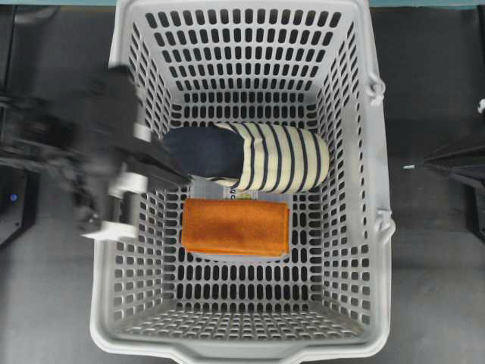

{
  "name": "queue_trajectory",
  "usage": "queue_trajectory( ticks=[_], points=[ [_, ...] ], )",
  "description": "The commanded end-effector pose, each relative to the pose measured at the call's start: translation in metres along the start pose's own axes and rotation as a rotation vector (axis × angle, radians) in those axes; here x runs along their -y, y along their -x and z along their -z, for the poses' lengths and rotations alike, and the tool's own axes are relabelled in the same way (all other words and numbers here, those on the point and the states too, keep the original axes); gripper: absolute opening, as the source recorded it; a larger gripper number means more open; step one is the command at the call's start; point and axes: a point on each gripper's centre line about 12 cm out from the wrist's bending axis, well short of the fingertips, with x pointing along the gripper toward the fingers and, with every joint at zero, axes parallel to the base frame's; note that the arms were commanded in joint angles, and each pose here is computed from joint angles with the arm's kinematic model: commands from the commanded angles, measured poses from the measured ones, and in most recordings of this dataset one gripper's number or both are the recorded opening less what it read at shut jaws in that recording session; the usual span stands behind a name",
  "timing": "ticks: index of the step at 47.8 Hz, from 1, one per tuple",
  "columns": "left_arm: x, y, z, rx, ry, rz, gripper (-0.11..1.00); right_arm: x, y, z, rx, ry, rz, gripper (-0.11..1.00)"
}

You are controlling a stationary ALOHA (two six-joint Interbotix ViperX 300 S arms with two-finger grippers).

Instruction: Pick up the orange cloth from the shopping basket with the left arm.

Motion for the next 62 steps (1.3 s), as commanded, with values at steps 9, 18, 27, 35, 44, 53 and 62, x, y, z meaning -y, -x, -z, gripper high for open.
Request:
queue_trajectory(
  ticks=[9,18,27,35,44,53,62],
  points=[
    [0.011,-0.038,-0.024,-0.161,-0.012,0.007,0.01,-0.003,0.000,-0.007,0.005,-0.003,-0.013,-0.01],
    [0.019,-0.065,-0.018,-0.302,-0.024,0.008,0.20,-0.003,0.000,-0.008,0.011,-0.003,-0.015,-0.01],
    [0.028,-0.093,-0.013,-0.363,-0.040,0.016,0.72,-0.003,0.000,-0.008,0.014,-0.003,-0.015,-0.01],
    [0.033,-0.118,-0.001,-0.415,-0.041,0.019,0.91,-0.003,0.000,-0.008,0.014,-0.003,-0.015,-0.01],
    [0.034,-0.143,0.023,-0.493,0.009,0.000,0.89,-0.003,0.000,-0.007,0.013,-0.003,-0.015,-0.01],
    [0.034,-0.161,0.042,-0.539,0.015,-0.008,0.89,-0.003,0.000,-0.006,0.011,-0.003,-0.015,-0.01],
    [0.030,-0.163,0.039,-0.513,0.023,-0.010,0.89,-0.003,0.000,-0.006,0.010,-0.005,-0.014,-0.01]
  ],
)
